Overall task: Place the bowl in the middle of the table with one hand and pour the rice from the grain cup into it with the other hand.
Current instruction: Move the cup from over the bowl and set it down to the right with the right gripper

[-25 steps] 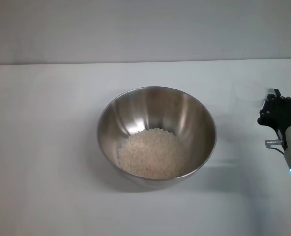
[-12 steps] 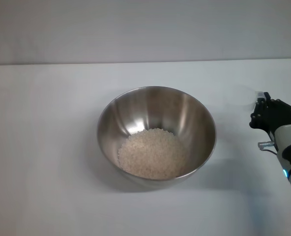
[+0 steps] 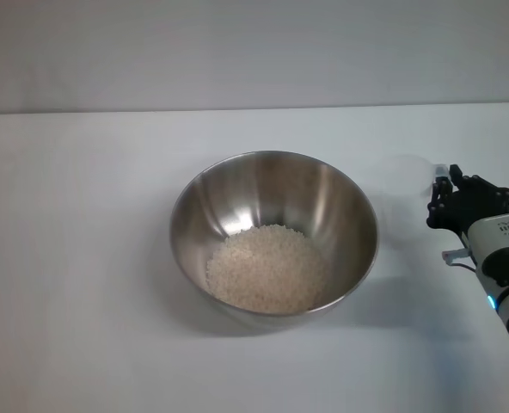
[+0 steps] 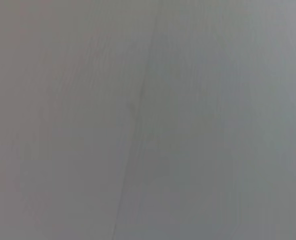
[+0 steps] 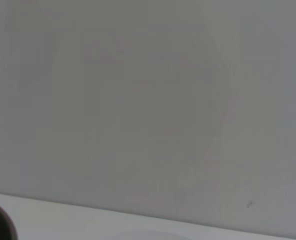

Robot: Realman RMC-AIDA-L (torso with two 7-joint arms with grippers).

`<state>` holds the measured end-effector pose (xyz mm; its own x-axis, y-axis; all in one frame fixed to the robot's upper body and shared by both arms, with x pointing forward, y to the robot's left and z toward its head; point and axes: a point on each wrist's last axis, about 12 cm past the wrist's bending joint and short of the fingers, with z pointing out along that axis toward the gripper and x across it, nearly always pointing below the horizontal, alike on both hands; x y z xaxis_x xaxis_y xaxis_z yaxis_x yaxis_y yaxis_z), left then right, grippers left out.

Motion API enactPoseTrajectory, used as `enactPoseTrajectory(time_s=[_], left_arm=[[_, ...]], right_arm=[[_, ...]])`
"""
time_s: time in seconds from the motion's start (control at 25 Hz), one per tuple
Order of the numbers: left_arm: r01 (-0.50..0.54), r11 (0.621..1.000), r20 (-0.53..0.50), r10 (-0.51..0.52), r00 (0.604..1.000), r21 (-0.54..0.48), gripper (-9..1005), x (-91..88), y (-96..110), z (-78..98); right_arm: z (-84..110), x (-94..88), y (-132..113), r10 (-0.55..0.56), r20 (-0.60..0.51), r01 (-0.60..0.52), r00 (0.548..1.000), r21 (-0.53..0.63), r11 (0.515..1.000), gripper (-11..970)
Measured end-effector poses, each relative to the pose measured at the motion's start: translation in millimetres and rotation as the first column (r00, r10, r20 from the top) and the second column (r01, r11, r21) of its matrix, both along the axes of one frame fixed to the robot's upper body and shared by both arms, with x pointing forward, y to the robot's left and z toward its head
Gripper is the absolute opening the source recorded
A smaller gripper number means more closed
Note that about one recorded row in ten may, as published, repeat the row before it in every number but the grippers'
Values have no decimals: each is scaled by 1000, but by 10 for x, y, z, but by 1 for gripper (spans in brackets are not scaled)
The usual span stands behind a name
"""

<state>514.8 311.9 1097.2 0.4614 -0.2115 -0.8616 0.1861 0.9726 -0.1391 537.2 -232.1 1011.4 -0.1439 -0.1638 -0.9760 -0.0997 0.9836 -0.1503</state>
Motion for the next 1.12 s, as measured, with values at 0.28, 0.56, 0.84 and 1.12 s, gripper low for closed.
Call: enactPoseTrajectory(time_s=[0.28, 0.56, 0.84, 1.12], left_arm=[[1, 1000, 2, -1, 1000, 0, 291, 2, -2, 3], [2, 1000, 4, -2, 1000, 0, 292, 8, -6, 8], [2, 1000, 4, -2, 1000, 0, 291, 8, -6, 8], [0, 1000, 10, 0, 1000, -1, 292, -16, 4, 7]], right_arm=[[-14, 5, -5, 8, -7, -8, 1000, -14, 1000, 114], [-48, -26, -35, 5, -17, -5, 1000, -24, 1000, 133], [-93, -69, -52, 16, -28, -17, 999, -17, 1000, 137], [-89, -87, -64, 24, -15, -24, 1000, -20, 1000, 192]])
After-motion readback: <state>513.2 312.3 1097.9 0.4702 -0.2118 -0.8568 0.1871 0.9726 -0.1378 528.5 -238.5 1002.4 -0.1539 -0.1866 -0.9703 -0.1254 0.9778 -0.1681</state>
